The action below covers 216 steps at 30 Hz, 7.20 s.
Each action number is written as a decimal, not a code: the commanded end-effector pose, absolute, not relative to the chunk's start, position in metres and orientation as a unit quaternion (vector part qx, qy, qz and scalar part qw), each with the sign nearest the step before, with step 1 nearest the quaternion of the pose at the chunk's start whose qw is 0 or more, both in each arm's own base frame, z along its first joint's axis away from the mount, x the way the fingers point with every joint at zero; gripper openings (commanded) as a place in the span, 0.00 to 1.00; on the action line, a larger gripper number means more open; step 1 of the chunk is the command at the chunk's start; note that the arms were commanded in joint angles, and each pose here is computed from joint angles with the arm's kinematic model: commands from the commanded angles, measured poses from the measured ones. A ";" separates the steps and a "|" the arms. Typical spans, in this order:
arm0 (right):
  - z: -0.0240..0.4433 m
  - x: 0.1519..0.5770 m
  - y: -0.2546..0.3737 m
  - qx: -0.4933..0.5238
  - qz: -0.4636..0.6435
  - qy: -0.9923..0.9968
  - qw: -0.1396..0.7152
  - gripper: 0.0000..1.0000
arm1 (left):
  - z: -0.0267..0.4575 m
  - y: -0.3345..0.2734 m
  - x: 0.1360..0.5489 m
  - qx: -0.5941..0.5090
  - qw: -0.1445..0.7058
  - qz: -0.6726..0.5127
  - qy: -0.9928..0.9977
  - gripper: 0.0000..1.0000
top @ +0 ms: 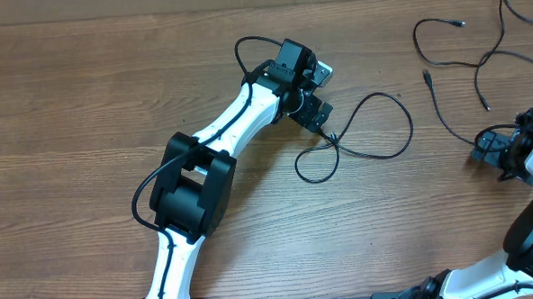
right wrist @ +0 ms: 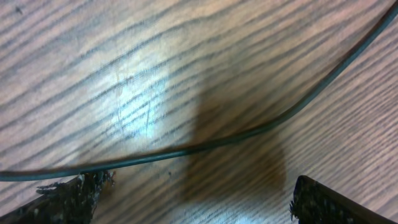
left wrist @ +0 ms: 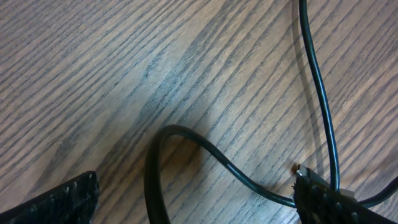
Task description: Untangle cables
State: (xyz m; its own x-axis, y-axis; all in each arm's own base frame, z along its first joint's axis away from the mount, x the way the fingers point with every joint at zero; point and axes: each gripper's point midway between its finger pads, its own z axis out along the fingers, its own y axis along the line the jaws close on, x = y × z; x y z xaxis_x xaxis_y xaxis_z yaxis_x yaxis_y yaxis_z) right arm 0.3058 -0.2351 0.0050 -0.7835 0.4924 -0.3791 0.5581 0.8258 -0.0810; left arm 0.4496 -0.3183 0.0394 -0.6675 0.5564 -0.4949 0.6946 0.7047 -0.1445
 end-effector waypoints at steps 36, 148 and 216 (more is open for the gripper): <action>-0.126 0.389 -0.279 0.259 -0.089 0.928 0.253 1.00 | 0.040 -0.317 0.454 0.354 0.218 -0.158 0.896 1.00; -0.027 0.374 -0.023 -0.037 -0.003 0.995 0.096 0.63 | 0.044 -0.178 0.514 0.128 0.203 -0.147 0.959 1.00; 0.340 0.342 -0.066 0.096 -0.122 0.885 0.438 0.04 | 0.044 -0.178 0.514 0.129 0.205 -0.148 0.959 1.00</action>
State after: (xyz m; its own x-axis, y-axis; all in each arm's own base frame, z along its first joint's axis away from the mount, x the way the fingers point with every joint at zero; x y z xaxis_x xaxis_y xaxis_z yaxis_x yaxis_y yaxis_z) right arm 0.3414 -0.0574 0.3291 -0.6249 0.0553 -0.7787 0.2313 0.9658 -0.1170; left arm 0.5070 -0.1755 0.0325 -0.8924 0.2015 -0.4038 0.3136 0.9202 -0.2340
